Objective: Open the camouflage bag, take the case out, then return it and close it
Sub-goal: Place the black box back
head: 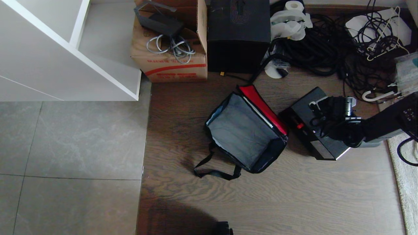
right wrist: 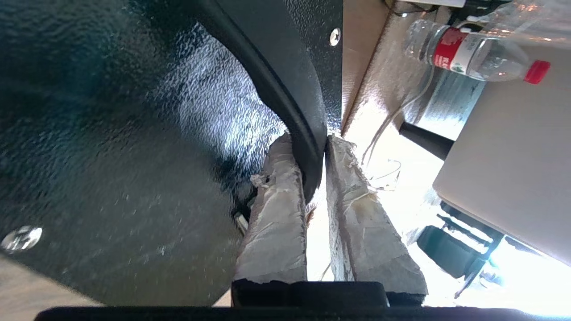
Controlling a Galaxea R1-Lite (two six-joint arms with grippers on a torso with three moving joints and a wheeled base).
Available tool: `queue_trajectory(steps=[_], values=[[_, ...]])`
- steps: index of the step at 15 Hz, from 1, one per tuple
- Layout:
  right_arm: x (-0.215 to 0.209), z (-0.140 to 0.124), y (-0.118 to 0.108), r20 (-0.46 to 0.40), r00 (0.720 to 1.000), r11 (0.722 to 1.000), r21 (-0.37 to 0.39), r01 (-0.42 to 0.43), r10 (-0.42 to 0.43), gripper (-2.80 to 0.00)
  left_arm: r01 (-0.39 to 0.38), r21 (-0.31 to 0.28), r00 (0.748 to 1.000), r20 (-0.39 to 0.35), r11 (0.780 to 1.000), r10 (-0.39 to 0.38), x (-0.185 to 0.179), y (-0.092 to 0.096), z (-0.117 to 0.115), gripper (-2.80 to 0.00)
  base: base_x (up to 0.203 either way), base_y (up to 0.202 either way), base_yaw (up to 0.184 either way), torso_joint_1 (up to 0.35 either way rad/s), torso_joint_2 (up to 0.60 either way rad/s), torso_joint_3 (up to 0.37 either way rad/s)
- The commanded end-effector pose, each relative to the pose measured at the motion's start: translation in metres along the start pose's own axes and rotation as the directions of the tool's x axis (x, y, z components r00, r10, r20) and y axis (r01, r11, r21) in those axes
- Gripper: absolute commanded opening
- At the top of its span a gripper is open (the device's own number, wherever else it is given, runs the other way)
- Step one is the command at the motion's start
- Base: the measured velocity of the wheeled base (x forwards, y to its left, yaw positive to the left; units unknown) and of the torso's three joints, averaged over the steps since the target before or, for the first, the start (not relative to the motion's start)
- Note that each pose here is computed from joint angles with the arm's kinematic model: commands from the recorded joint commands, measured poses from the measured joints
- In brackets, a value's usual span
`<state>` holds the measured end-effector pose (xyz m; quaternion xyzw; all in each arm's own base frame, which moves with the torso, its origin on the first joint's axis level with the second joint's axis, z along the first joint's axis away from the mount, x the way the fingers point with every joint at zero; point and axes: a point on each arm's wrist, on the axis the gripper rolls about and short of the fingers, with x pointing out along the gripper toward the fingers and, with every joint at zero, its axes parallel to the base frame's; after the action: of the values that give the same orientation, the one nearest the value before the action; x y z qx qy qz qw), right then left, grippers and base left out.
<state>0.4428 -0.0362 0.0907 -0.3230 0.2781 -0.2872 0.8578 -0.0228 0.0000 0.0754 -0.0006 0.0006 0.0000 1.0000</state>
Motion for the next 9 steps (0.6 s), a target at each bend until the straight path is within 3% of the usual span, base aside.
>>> queue_trajectory(steps=[1,5,9], values=[[0.008,-0.012,0.013,-0.036,0.998,0.997,-0.046,-0.058,0.056,0.0,0.0,0.0,1.0,-0.001,1.0,0.0,0.0,0.0,0.0,-2.8,0.0,0.0,0.0,0.0,0.0,0.0],[-0.001,-0.01,0.028,-0.024,0.996,0.993,-0.074,-0.09,0.089,0.0,0.0,0.0,1.0,-0.002,1.0,0.0,0.0,0.0,0.0,-2.8,0.0,0.0,0.0,0.0,0.0,0.0],[-0.025,0.012,0.022,0.047,0.993,0.992,-0.065,-0.109,0.113,0.0,0.0,0.0,1.0,0.0,1.0,0.0,0.0,0.0,0.0,-2.8,0.0,0.0,0.0,0.0,0.0,0.0]])
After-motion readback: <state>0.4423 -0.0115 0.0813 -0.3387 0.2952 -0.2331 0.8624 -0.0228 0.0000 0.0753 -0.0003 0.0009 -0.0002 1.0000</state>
